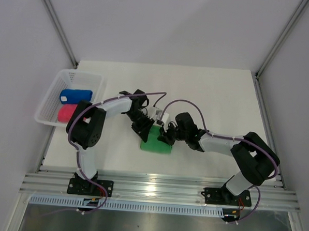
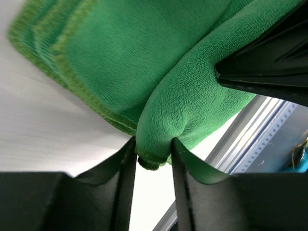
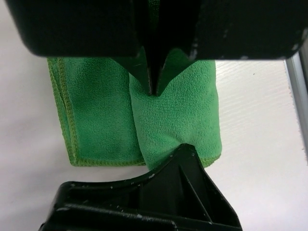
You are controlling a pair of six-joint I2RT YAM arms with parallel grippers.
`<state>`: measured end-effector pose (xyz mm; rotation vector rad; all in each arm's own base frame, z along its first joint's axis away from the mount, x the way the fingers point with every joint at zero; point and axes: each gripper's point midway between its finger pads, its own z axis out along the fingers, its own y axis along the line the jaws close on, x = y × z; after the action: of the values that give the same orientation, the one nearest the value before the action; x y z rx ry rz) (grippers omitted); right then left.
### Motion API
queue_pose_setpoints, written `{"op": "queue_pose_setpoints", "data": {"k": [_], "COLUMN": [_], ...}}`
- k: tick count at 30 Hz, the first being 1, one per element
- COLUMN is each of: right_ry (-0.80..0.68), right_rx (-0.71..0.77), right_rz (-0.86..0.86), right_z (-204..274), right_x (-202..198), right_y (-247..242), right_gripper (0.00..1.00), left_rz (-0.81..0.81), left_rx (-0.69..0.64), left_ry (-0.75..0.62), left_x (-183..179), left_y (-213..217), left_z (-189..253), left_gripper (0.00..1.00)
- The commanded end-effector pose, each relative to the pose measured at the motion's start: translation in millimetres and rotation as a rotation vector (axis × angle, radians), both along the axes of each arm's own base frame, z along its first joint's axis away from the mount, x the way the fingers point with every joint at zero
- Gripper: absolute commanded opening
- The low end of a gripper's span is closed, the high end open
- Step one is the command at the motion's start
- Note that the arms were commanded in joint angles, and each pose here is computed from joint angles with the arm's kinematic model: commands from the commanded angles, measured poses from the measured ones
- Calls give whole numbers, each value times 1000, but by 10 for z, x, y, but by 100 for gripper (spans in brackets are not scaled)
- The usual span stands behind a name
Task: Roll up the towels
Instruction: Roll the towel
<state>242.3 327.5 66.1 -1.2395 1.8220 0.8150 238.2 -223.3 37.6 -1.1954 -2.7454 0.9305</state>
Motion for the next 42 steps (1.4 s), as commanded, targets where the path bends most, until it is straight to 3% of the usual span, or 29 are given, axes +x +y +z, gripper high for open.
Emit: {"op": "queue_pose_setpoints", "data": {"k": [1,9,16,26,29,30,34,38,42], "right_ry": [-1,31,46,46,51,57,81,83,88], "right_rx": [-14,-48,-58,-45,-47,-43,-43,-37,-29], "right_rz": [-56,-144,-160,-203,-224,-227,-211,-227,-220], "right_z": [-15,-145,-220,-289,-304,-300,-354,-362,-356], "right_x": [122,239,241,246,264,261,203,181,157], "right_y": [-5,-94,-124,-146,-167,-167,-164,-207,-197], "right_gripper": [6,6,5,5,5,5,5,5,5], "left_rz": [26,49,8,-154,-381,-439,-680,-849,-895], "left_rx": [14,27,-60,-81,-230,-268,-138,-71,-73], "left_ry": [-54,-55,-220,-393,-589,-711,-916,-1151,-1200], "left_x": [225,261,451,306,103,101,63,117,2], "left_y": [-24,-28,-108,93,87,78,230,26,-119], "left_z": [37,35,525,730,909,1095,739,561,363], "left_gripper": [38,43,58,62,68,72,75,76,77]}}
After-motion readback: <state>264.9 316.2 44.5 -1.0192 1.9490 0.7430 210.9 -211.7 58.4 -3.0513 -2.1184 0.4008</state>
